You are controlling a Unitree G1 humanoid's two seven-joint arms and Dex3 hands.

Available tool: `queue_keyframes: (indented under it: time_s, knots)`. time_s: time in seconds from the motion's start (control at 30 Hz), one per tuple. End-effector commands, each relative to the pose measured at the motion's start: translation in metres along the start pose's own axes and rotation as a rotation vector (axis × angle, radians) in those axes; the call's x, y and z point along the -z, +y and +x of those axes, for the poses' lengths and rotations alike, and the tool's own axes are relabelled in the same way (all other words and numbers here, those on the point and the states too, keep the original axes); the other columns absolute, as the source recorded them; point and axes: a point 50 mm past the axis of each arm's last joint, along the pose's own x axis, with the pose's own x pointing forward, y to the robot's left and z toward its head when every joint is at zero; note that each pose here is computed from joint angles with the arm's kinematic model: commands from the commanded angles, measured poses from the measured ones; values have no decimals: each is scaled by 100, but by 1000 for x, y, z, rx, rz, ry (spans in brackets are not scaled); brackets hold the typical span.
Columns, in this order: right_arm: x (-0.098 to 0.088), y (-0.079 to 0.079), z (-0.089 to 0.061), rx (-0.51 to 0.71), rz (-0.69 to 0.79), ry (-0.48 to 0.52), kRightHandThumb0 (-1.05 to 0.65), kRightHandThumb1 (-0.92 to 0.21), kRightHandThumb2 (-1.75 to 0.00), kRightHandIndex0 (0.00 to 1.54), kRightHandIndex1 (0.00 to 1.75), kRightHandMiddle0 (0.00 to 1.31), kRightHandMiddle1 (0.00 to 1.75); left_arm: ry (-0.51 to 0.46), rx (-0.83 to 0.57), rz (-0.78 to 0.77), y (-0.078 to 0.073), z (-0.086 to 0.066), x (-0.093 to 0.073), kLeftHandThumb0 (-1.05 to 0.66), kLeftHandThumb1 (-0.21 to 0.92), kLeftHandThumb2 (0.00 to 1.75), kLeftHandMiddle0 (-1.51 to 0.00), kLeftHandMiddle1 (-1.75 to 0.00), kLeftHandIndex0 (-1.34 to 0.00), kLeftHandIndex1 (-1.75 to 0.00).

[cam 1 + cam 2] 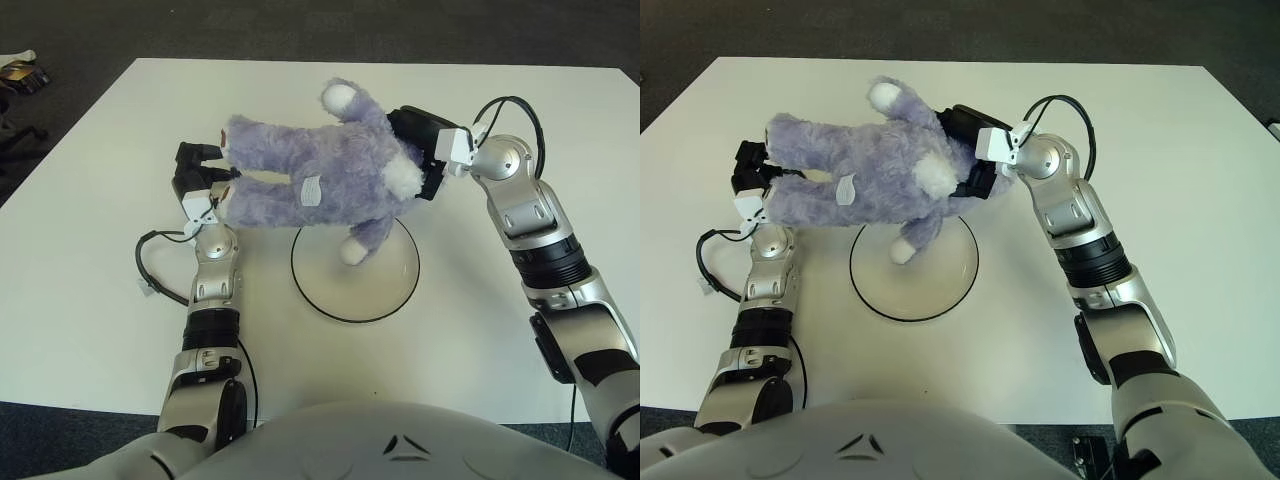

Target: Put the doll into the plate.

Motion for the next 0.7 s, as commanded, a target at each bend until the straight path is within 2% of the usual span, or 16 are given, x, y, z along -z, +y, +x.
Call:
queue_keyframes:
  time_s: [0.0, 0.23, 0.4, 0.6, 0.67]
  knots:
    - [-4, -6, 1, 9, -34, -9, 5, -10, -156, 72, 175, 62, 171, 54, -9, 36, 11, -8, 15, -1, 16, 151, -62, -175, -61, -175]
    - [-5, -8, -2, -7, -76, -9, 0, -28, -135, 52, 169, 55, 174, 57, -6, 37, 11, -8, 15, -1, 16, 151, -62, -175, -61, -175]
    - [-6, -8, -3, -32, -80, 6, 0, -44, -117, 39, 171, 44, 175, 71, -12, 35, 10, -8, 16, -1, 16, 151, -62, -175, -61, -175]
    - [-8, -9, -3, -47, -107, 8, 0, -56, -101, 36, 170, 33, 172, 67, -19, 34, 11, -8, 16, -1, 15, 152, -62, -175, -61, -175]
    - [-8, -9, -4, -50, -97, 8, 18, -61, -91, 39, 167, 19, 168, 63, -18, 36, 11, -8, 16, -1, 15, 152, -62, -175, -61, -175]
